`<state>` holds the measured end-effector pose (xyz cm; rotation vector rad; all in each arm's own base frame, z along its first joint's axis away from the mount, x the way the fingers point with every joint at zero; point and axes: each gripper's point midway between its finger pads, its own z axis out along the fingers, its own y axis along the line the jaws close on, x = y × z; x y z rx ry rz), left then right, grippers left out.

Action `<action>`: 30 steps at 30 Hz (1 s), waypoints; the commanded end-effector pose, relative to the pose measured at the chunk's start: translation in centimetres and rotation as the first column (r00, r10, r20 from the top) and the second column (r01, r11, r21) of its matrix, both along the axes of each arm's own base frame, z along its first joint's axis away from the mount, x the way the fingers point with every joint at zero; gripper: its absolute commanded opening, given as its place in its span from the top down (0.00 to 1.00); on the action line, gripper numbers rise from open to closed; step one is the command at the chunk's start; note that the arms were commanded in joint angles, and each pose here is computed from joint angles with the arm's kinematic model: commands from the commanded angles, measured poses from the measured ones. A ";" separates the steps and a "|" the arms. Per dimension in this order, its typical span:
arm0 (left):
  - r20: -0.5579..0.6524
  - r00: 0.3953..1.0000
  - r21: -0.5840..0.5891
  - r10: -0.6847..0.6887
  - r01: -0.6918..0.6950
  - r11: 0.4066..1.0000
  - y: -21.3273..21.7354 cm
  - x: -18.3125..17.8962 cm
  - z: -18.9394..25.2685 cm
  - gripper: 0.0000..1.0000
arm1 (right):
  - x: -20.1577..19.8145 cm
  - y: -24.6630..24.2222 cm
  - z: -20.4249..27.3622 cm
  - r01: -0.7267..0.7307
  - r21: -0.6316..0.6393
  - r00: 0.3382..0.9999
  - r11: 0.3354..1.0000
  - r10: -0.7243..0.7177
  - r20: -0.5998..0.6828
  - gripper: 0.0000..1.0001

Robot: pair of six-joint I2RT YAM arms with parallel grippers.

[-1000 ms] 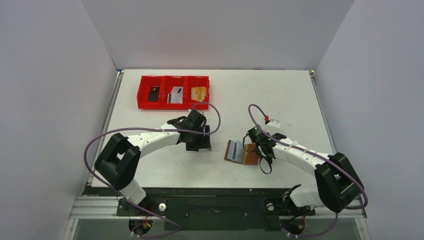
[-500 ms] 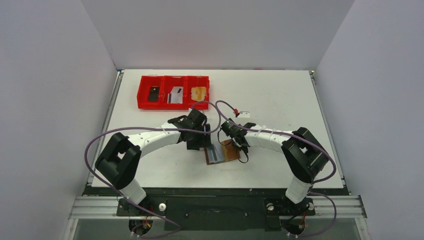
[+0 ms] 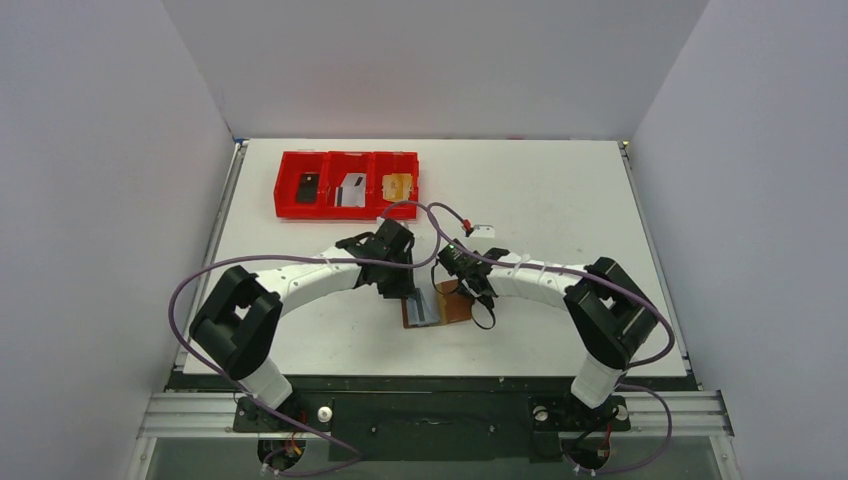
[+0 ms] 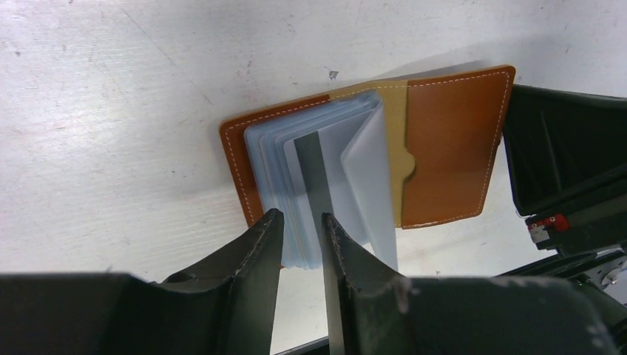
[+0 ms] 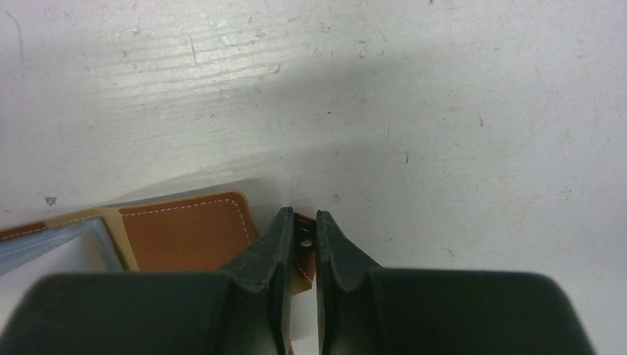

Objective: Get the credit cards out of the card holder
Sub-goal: Open the card holder at the center of the board.

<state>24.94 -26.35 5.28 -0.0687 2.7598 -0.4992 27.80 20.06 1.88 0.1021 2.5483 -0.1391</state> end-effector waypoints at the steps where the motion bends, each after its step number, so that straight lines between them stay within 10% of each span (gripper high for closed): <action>1: 0.052 0.998 -0.056 -0.038 0.041 0.998 -2.1 0.8 1.4 0.78 | 0.1 1.2 2.5 -0.003 0.094 0.999 0.996 -0.002 0.055 0.91; 16: 0.046 0.994 -0.108 -0.104 0.108 0.988 -5.5 0.7 1.4 0.84 | 1.3 1.4 8.4 -0.014 0.195 0.988 0.981 -0.016 0.153 0.49; 30: 0.039 0.988 -0.180 -0.151 0.155 0.971 -9.9 0.7 1.1 0.84 | 0.2 -1.5 13.3 0.013 0.265 0.970 0.964 -0.076 0.230 0.46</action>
